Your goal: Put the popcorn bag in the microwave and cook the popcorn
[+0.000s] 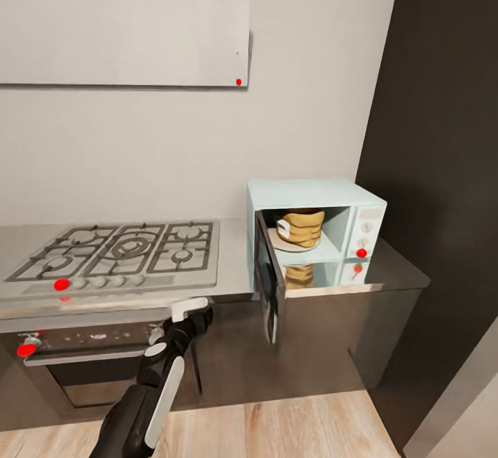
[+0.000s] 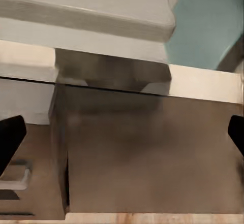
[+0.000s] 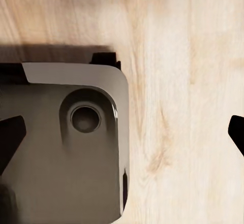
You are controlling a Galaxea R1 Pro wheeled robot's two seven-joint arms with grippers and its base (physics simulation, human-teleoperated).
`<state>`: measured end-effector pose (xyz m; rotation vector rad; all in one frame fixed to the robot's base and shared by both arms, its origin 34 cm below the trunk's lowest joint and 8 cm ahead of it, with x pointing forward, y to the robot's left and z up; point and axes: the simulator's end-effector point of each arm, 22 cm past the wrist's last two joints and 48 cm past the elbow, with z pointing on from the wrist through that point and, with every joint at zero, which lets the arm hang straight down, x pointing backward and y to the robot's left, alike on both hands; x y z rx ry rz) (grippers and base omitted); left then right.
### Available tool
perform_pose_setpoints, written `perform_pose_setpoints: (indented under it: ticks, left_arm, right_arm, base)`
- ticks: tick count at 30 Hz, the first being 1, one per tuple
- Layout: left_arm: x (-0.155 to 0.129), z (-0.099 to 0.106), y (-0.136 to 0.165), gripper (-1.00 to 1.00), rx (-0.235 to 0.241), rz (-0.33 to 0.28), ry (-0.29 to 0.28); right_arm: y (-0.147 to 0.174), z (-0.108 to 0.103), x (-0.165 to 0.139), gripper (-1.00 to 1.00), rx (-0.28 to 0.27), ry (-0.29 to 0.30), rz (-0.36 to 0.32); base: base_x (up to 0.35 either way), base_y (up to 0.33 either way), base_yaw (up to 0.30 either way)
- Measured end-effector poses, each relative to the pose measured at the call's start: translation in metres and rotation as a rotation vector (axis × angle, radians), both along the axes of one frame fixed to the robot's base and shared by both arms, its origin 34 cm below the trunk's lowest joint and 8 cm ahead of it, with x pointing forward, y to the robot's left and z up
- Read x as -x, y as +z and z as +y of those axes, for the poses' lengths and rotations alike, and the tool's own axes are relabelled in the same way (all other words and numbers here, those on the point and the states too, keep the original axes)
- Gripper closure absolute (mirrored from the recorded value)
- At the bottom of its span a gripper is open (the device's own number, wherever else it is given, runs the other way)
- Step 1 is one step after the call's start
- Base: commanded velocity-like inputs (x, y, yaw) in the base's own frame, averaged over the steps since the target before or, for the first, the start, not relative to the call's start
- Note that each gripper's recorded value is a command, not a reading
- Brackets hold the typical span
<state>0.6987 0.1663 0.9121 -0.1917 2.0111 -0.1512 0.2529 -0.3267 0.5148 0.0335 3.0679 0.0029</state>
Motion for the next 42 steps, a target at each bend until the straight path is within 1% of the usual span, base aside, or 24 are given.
perform_pose_setpoints:
  ticks: [5,13,15,16,19,22,25,27,30,32,36,40,42]
  left_arm:
    - [0.0,-0.003,0.002,-1.0,0.002,-0.003,-0.009]
    - [0.0,-0.006,0.005,-1.0,0.004,-0.013,-0.018]
    - [0.0,-0.014,0.007,-1.0,-0.003,-0.018,-0.037]
    - [0.001,-0.023,0.009,-1.0,-0.013,-0.023,-0.063]
    - [0.003,-0.032,0.011,-1.0,-0.023,-0.029,-0.091]
    - [0.003,-0.041,0.014,-1.0,-0.011,-0.041,-0.137]
    - [0.004,-0.054,0.018,-1.0,0.016,-0.055,-0.193]
    - [0.005,-0.06,0.019,-1.0,0.026,-0.061,-0.217]
    - [0.009,-0.077,0.024,-1.0,0.062,-0.076,-0.291]
    - [0.01,-0.083,0.026,-1.0,0.072,-0.081,-0.315]
    - [0.011,-0.085,0.027,-1.0,0.069,-0.084,-0.323]
    - [0.01,-0.085,0.031,-1.0,0.071,-0.09,-0.317]
    - [0.011,-0.085,0.031,-1.0,0.07,-0.091,-0.317]
  right_arm:
    - [0.0,0.001,-0.001,-1.0,-0.001,0.0,-0.002]
    - [0.0,0.0,-0.002,-1.0,0.0,0.0,-0.005]
    - [0.001,0.0,-0.003,-1.0,-0.001,0.0,-0.006]
    - [0.001,0.0,-0.003,-1.0,0.0,0.0,-0.007]
    - [0.001,-0.001,-0.003,-1.0,0.001,0.0,-0.008]
    - [0.001,-0.001,-0.004,-1.0,0.001,0.0,-0.01]
    - [0.001,-0.001,-0.005,-1.0,0.001,0.0,-0.011]
    - [0.001,-0.001,-0.005,-1.0,0.001,0.0,-0.012]
    - [0.002,-0.001,-0.005,-1.0,0.001,0.0,-0.014]
    - [0.002,-0.001,-0.006,-1.0,0.001,0.0,-0.015]
    - [0.002,-0.002,-0.007,-1.0,0.002,-0.002,-0.018]
    - [0.002,0.001,-0.007,-1.0,-0.003,-0.006,-0.015]
    - [0.002,0.002,-0.008,-1.0,-0.009,-0.04,-0.02]
  base:
    - [0.27,0.0,-0.217]
    - [0.026,0.0,-0.232]
    - [0.001,0.0,-0.232]
    - [0.0,0.0,-0.232]
    - [0.0,0.0,-0.233]
    - [0.0,0.0,-0.232]
    - [0.0,0.0,-0.232]
    - [0.0,0.0,-0.232]
    - [0.0,0.0,-0.232]
    - [0.0,0.0,-0.232]
    - [0.0,0.0,-0.232]
    - [0.017,0.0,-0.232]
    - [0.131,0.0,-0.226]
